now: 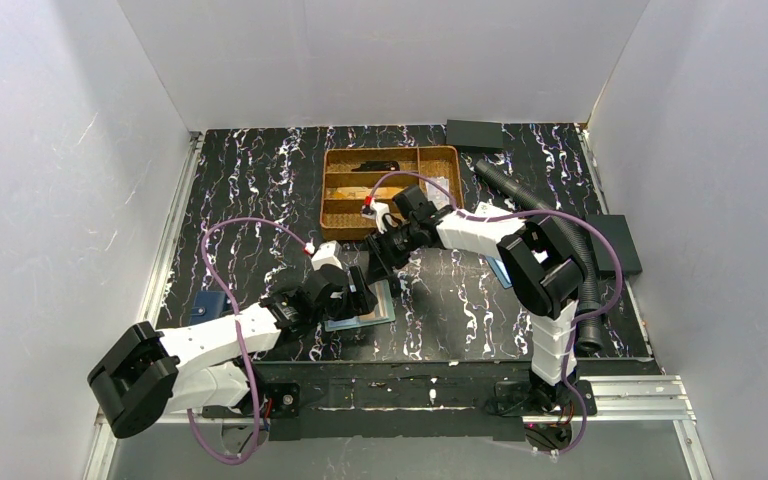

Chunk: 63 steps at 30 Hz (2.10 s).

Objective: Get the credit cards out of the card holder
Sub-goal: Remove the credit card from the card holder.

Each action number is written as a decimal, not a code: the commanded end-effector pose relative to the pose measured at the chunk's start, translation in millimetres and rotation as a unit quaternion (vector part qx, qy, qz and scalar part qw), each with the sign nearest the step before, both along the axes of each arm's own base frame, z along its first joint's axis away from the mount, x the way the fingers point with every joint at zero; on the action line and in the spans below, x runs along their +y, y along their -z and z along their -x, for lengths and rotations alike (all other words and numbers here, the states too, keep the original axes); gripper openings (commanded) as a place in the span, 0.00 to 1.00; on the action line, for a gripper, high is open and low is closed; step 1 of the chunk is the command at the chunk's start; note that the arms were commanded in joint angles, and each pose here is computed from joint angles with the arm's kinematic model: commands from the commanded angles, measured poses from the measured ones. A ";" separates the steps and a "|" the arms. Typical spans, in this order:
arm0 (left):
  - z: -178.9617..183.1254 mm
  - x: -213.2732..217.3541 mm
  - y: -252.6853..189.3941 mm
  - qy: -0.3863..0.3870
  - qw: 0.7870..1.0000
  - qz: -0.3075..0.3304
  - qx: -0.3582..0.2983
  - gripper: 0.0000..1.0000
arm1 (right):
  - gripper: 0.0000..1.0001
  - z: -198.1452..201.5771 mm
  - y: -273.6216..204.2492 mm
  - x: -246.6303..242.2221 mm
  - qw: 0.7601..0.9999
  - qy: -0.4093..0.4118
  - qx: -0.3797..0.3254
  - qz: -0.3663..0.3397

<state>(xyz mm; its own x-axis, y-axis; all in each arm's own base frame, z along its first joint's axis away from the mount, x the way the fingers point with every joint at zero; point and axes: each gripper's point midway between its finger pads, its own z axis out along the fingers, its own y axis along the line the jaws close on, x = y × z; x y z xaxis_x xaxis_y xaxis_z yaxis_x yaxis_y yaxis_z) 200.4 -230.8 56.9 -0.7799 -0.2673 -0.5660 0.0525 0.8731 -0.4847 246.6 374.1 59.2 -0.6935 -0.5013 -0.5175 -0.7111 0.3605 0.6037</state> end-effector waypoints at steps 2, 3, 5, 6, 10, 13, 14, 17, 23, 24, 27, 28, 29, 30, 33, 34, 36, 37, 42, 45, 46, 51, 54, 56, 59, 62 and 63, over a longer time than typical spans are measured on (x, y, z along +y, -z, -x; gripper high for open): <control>-1.4 4.2 3.2 -0.011 1.000 -0.002 0.001 0.66 | 0.56 2.1 -3.2 7.6 1.000 -0.009 0.006 -0.010; -1.0 4.9 4.3 -0.012 1.000 -0.003 0.003 0.66 | 0.56 3.1 -2.5 7.6 1.000 -0.010 0.008 -0.010; -0.6 5.3 5.7 -0.014 1.000 -0.004 0.005 0.66 | 0.55 4.8 -2.3 8.2 1.000 -0.012 0.009 -0.010; -0.4 5.5 6.3 -0.014 1.000 -0.005 0.006 0.66 | 0.55 5.0 -2.3 8.4 1.000 -0.013 0.009 -0.010; 0.1 5.8 8.0 -0.013 1.000 -0.006 0.008 0.67 | 0.54 7.3 -3.4 9.3 1.000 -0.017 0.011 -0.012; 0.3 6.1 9.9 -0.013 1.000 -0.008 0.011 0.67 | 0.53 8.7 -7.2 10.2 1.000 -0.021 0.010 -0.017; 0.1 6.2 10.0 -0.013 1.000 -0.008 0.011 0.67 | 0.53 8.6 -8.8 10.5 1.000 -0.021 0.008 -0.019; 0.5 6.2 11.6 -0.013 1.000 -0.009 0.014 0.67 | 0.52 8.6 -14.1 10.7 0.999 -0.023 0.004 -0.024; 0.4 6.9 12.9 -0.013 1.000 -0.010 0.016 0.67 | 0.51 11.5 -21.4 11.7 0.999 -0.028 0.005 -0.034; 0.3 6.8 13.0 -0.013 1.000 -0.011 0.016 0.68 | 0.51 11.7 -23.1 11.7 0.999 -0.028 0.006 -0.037; 0.4 7.0 14.3 -0.012 1.000 -0.011 0.019 0.69 | 0.51 14.0 -27.4 12.8 0.999 -0.030 0.008 -0.044; 0.4 6.9 14.9 -0.011 1.000 -0.012 0.020 0.70 | 0.51 14.6 -28.5 13.1 0.998 -0.031 0.009 -0.046; 0.5 6.4 15.2 -0.010 1.000 -0.012 0.021 0.70 | 0.51 15.2 -29.4 13.2 0.998 -0.031 0.011 -0.048; 0.7 6.7 16.6 -0.009 1.000 -0.014 0.023 0.70 | 0.51 15.5 -30.0 13.5 0.998 -0.031 0.013 -0.050; -0.1 5.1 16.1 -0.005 1.000 -0.014 0.024 0.71 | 0.51 19.7 -32.0 14.9 0.997 -0.035 0.027 -0.059; -0.4 4.5 15.5 -0.003 1.000 -0.014 0.023 0.71 | 0.51 21.3 -33.2 16.0 0.997 -0.035 0.032 -0.063; -1.7 4.1 15.1 -0.001 1.000 -0.017 0.022 0.71 | 0.51 24.4 -35.9 17.6 0.996 -0.038 0.043 -0.073; -2.5 4.3 15.2 -0.001 1.000 -0.019 0.022 0.71 | 0.51 25.7 -37.6 18.4 0.995 -0.039 0.048 -0.078; -3.6 3.5 16.9 0.001 0.999 -0.027 0.026 0.71 | 0.51 31.6 -40.6 21.1 0.992 -0.040 0.074 -0.094; -4.0 4.3 18.1 0.001 0.999 -0.034 0.029 0.71 | 0.51 33.2 -40.2 22.1 0.991 -0.040 0.085 -0.099; -4.1 5.5 18.4 -0.001 0.999 -0.037 0.029 0.71 | 0.51 34.5 -40.2 22.5 0.990 -0.041 0.089 -0.101; -4.3 10.0 17.5 -0.006 0.998 -0.049 0.031 0.64 | 0.51 39.6 -40.8 23.2 0.987 -0.045 0.110 -0.109; -3.2 12.7 16.5 -0.005 0.998 -0.055 0.032 0.58 | 0.52 40.4 -46.7 26.4 0.984 -0.052 0.112 -0.129; -2.5 14.6 16.2 -0.007 0.998 -0.058 0.032 0.56 | 0.53 43.5 -50.3 27.4 0.981 -0.057 0.123 -0.140; -0.8 18.9 16.8 -0.011 0.997 -0.062 0.032 0.52 | 0.54 48.5 -55.9 29.1 0.974 -0.063 0.144 -0.161; 0.7 23.5 17.5 -0.017 0.997 -0.063 0.032 0.46 | 0.55 50.1 -57.9 29.3 0.972 -0.067 0.148 -0.171; 1.4 25.2 17.7 -0.020 0.997 -0.063 0.032 0.46 | 0.55 50.0 -58.9 28.9 0.972 -0.069 0.146 -0.172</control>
